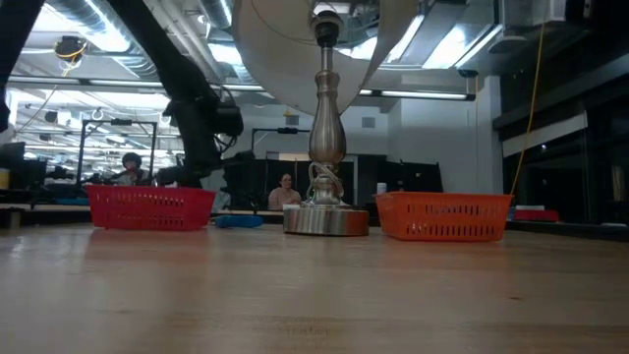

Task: Pick & Place School Supplies
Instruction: Put the blue hole puncher into the orange bin

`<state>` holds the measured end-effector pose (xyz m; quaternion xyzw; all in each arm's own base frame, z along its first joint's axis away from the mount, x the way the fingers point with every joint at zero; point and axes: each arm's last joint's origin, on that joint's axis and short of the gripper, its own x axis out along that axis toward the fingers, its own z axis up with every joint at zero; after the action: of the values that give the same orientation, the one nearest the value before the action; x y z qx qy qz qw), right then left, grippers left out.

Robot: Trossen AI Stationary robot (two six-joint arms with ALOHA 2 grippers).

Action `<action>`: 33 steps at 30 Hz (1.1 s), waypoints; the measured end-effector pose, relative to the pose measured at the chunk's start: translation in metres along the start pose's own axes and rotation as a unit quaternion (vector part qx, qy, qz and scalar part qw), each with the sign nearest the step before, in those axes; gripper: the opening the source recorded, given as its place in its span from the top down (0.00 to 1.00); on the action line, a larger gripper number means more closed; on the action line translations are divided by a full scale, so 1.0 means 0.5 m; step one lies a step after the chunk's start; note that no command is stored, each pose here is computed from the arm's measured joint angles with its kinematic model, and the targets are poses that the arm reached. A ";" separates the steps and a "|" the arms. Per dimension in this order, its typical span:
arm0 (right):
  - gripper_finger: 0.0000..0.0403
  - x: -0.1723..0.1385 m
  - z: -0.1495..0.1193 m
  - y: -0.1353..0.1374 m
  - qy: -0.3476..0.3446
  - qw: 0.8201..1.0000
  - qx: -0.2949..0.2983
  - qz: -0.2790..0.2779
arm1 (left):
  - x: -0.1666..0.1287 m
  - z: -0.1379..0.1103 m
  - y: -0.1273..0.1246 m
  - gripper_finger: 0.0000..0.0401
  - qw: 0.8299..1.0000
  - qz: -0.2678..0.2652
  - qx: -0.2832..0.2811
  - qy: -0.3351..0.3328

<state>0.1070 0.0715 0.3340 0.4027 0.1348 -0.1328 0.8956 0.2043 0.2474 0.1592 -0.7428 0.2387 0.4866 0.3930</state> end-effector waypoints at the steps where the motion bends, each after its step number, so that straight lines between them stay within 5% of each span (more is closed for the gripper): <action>1: 0.58 -0.001 -0.001 0.000 -0.002 1.000 0.001 0.001 | 0.008 0.000 0.001 0.37 1.000 0.005 -0.005 0.002; 15: 0.58 -0.012 -0.007 0.004 -0.020 1.000 0.012 0.008 | 0.067 0.008 -0.005 0.40 0.998 0.008 -0.057 0.027; 26: 0.58 -0.017 -0.010 0.005 -0.033 0.999 0.019 0.010 | 0.065 0.024 -0.002 0.80 0.999 0.002 -0.040 0.032; 33: 0.58 -0.017 -0.010 0.005 -0.033 0.999 0.020 0.010 | 0.065 0.024 -0.002 0.83 0.999 0.000 -0.008 0.034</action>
<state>0.0994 0.0782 0.3356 0.4174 0.0985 -0.1392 0.8926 0.2119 0.2585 0.1274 -0.7620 0.2479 0.4630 0.3789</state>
